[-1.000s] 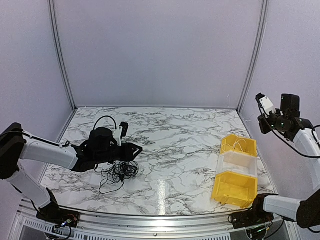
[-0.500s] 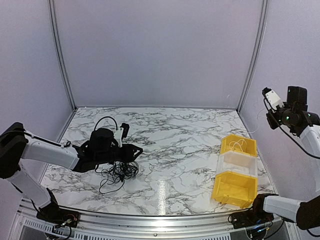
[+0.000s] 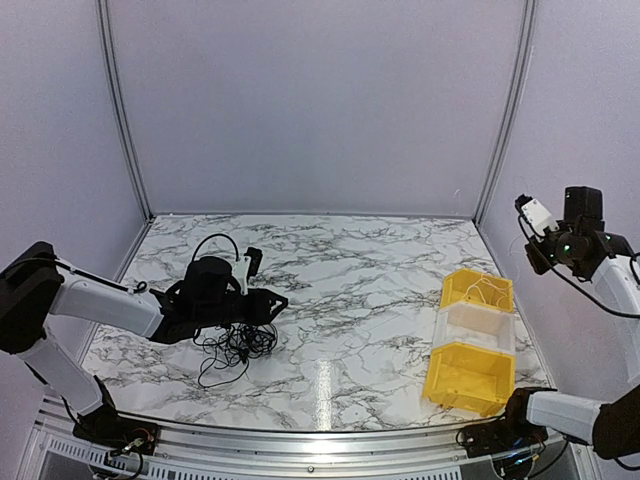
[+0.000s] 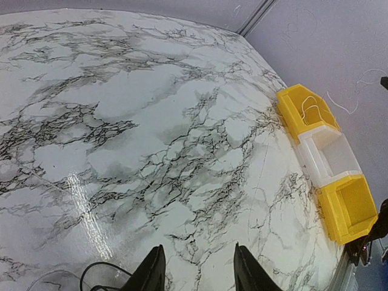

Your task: Untangle the cables

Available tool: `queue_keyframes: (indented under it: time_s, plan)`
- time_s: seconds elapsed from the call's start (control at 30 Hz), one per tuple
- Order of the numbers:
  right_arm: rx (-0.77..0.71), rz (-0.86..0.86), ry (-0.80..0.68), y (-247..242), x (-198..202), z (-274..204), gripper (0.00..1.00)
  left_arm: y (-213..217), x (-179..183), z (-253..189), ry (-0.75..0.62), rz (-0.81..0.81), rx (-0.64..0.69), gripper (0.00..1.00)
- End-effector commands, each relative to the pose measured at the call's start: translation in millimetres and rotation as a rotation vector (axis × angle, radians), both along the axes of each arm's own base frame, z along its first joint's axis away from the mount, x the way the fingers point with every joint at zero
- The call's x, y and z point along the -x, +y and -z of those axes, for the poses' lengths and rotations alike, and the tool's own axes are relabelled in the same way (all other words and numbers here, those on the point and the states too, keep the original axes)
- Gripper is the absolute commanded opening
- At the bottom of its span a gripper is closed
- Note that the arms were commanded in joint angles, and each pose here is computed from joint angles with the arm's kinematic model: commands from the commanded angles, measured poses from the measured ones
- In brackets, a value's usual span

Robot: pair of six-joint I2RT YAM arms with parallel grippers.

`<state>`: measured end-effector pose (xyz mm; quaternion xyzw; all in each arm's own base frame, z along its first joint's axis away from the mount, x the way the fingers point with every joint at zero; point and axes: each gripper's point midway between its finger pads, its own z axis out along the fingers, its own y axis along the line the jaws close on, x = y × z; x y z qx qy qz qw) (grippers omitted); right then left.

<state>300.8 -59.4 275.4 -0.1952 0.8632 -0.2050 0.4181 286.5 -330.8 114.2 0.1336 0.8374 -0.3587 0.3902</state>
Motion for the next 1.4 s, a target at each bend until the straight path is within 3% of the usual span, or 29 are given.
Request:
queue_keyframes:
  time_s: [0.0,0.27,0.97,1.13,1.37]
  plan:
    - [-0.043,-0.023,0.048,4.3,-4.3,26.9,0.0,-4.0,-2.0,-3.4,-0.005,0.011,0.001,0.41]
    - [-0.164,-0.077,0.192,20.8,-13.6,88.7,0.0,0.8,-0.8,1.0,-0.003,0.0,-0.012,0.41]
    - [-0.259,-0.006,0.433,14.3,-46.5,195.0,0.0,3.0,0.2,8.6,0.002,0.001,-0.036,0.41]
    - [-0.265,-0.004,0.418,15.5,-44.0,175.4,0.17,7.7,0.0,3.6,-0.019,-0.008,-0.044,0.41]
    - [-0.242,-0.02,0.295,17.5,-35.1,108.5,0.35,25.0,-6.7,-8.3,-0.045,-0.063,-0.119,0.44]
